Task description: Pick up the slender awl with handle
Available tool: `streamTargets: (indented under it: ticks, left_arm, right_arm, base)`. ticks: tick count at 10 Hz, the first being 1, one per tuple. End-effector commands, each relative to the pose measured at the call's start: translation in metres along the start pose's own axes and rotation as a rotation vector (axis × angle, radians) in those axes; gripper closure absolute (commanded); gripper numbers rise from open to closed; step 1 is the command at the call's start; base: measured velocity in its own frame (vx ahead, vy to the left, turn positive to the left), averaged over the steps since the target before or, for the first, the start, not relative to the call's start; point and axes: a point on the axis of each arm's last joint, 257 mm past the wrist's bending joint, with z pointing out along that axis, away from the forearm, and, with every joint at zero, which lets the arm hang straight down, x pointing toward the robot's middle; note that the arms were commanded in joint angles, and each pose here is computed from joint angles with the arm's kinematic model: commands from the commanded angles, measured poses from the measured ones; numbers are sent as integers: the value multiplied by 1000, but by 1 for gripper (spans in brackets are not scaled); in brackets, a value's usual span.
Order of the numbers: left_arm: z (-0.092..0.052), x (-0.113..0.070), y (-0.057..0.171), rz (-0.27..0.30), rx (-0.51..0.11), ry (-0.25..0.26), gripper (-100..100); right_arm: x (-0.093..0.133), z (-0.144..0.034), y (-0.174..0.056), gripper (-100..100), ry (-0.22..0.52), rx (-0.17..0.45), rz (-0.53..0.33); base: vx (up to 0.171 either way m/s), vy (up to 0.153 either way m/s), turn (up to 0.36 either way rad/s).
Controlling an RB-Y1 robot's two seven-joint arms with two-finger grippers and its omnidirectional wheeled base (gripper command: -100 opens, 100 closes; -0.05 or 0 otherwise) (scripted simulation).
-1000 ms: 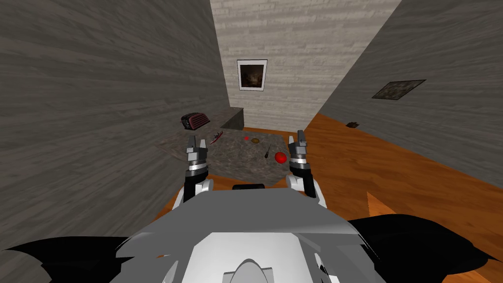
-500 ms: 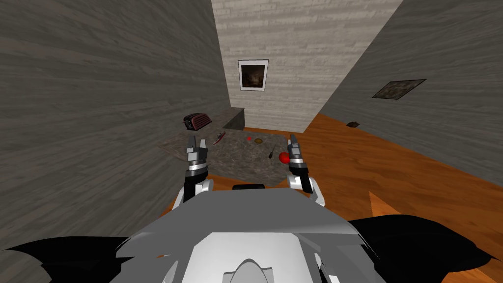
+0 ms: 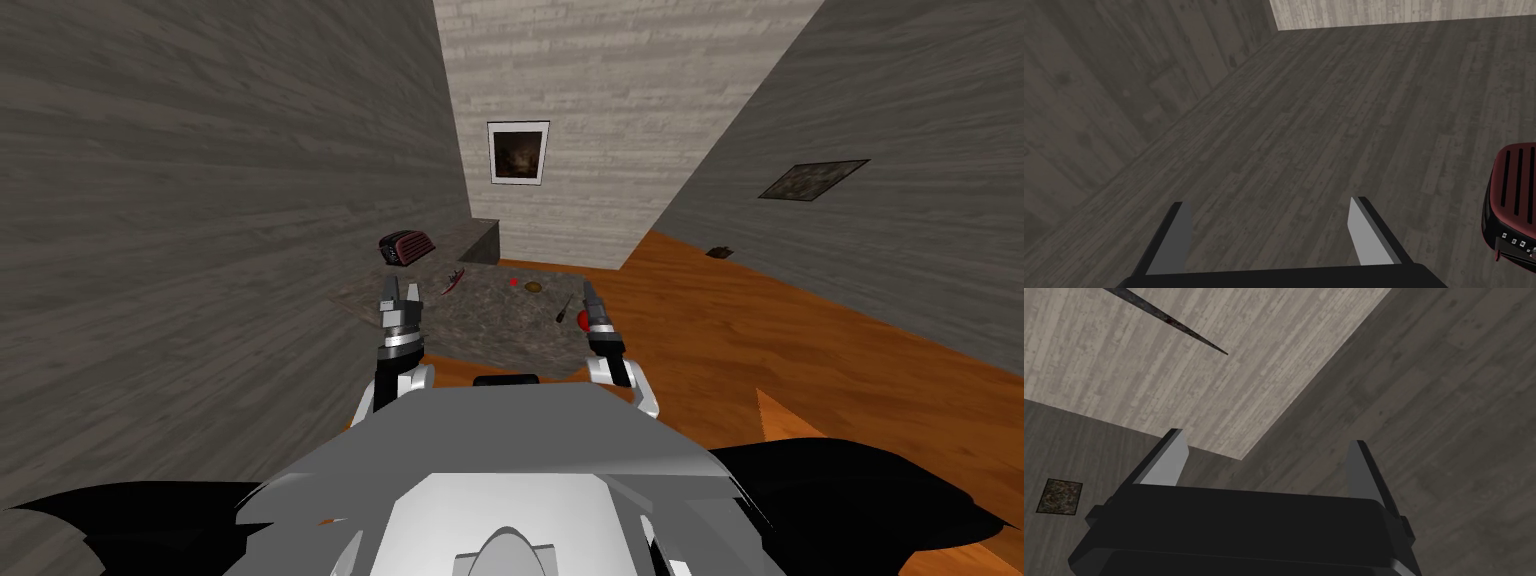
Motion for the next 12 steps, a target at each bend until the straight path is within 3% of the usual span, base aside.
streamTargets:
  ticks: [1, 12]
  left_arm:
    - [0, 0, 0, 0, 0, 0, 0]
    - [0, 0, 0, 0, 0, 0, 0]
  right_arm:
    - [3, -2, -15, -100, 14, 30, -57]
    - [4, -20, -128, -100, 182, 205, -545]
  base:
    - [13, 86, -10]
    - [9, 82, -7]
